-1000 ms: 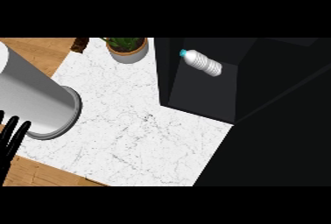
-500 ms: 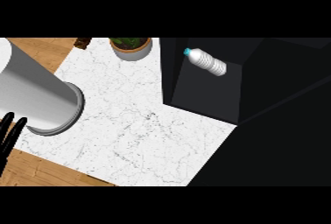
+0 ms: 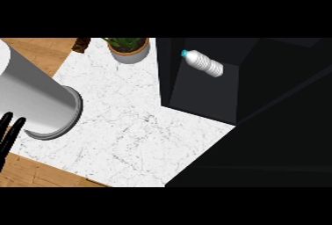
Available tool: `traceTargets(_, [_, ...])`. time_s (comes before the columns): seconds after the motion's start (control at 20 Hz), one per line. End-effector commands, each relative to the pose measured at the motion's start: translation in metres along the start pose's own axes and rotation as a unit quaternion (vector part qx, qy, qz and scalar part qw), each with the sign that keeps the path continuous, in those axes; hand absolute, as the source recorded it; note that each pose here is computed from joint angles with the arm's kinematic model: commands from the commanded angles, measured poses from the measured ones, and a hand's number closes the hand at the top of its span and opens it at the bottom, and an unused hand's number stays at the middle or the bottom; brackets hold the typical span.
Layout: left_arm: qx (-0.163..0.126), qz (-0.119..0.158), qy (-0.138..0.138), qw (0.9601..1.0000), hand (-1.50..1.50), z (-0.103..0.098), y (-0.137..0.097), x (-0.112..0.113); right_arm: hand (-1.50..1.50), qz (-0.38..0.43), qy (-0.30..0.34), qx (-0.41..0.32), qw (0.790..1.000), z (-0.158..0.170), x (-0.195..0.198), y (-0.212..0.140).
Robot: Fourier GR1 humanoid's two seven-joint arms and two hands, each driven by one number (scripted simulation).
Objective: Pick up the bottled water, place it into the cabinet and close the cabinet
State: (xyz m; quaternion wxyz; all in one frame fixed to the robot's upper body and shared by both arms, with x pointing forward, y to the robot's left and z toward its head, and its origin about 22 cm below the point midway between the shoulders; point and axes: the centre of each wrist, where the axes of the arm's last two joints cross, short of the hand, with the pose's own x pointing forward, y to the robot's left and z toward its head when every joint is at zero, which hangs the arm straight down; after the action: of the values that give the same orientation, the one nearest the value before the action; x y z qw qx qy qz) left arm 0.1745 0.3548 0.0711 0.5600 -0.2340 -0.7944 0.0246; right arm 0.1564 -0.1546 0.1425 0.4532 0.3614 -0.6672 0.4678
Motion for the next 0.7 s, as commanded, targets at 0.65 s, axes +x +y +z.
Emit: traceTargets(0.65, [0.028, 0.001, 0.009, 0.9996, -1.50, 0.011, 0.011, -0.003, 1.50, -0.018, 0.153, -0.100, 0.983, -0.119, -0.027, -0.086])
